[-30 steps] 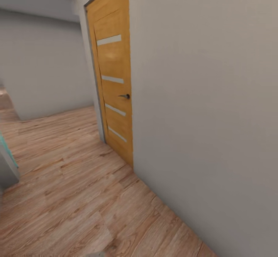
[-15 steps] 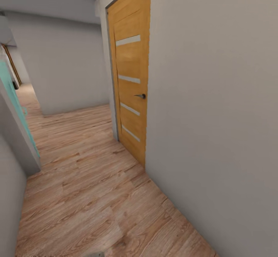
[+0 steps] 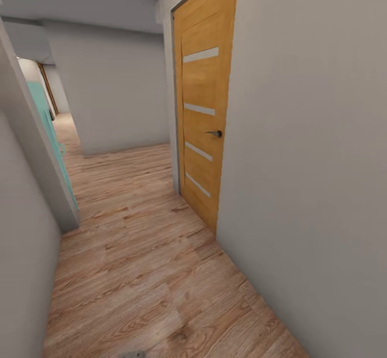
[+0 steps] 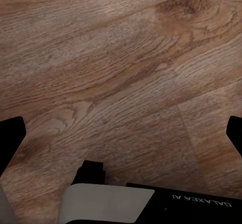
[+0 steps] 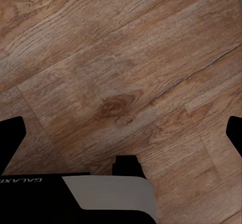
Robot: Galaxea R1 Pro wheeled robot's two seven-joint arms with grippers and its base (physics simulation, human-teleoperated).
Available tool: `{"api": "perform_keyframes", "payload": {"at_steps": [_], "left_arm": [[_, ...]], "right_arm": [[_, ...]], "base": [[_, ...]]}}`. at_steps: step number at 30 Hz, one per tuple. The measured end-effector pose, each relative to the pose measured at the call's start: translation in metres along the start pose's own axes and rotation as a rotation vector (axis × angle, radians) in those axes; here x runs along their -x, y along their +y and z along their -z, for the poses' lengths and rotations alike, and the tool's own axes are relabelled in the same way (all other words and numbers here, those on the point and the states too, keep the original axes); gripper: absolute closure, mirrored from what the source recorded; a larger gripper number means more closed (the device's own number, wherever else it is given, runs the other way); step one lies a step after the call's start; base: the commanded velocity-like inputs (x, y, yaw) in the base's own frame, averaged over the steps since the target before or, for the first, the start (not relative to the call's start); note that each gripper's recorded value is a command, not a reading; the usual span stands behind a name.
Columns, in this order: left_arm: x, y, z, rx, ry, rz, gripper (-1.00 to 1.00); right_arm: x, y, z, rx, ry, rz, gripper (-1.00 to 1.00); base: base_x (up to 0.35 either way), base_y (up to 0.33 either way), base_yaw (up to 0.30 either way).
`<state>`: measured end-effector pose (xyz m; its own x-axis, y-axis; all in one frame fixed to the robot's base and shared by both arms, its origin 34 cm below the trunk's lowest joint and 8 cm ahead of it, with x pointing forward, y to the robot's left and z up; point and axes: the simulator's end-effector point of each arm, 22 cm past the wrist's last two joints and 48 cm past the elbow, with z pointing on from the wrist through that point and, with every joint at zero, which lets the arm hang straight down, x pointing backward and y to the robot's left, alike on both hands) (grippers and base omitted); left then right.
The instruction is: Move the two storage containers from the living room to the garage. In the garage, place one container on the floor and stack the other container on top of it (either order is fine).
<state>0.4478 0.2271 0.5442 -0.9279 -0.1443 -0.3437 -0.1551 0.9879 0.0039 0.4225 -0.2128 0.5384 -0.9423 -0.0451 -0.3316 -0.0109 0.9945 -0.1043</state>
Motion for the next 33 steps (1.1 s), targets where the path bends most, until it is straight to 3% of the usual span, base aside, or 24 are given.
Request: {"api": "perform_keyframes", "payload": {"at_steps": [11, 23, 33], "left_arm": [[-0.0002, 0.0003, 0.0001, 0.0, 0.0, -0.001, -1.0], [-0.0004, 0.0003, 0.0003, 0.0, 0.001, 0.0, -1.0], [-0.0022, 0.0008, -0.0005, 0.001, 0.005, 0.0, -1.0]], "right_arm": [[-0.0001, 0.0, 0.0001, 0.0, 0.0, 0.0, -1.0], [-0.0002, -0.0001, 0.0003, 0.0, 0.0, -0.001, -1.0], [-0.0017, -0.0003, -0.0004, 0.0, 0.003, -0.001, -1.0]], "base": [[0.047, 0.0, 0.008], [0.305, 0.0, 0.007], [0.333, 0.0, 0.192]]}}
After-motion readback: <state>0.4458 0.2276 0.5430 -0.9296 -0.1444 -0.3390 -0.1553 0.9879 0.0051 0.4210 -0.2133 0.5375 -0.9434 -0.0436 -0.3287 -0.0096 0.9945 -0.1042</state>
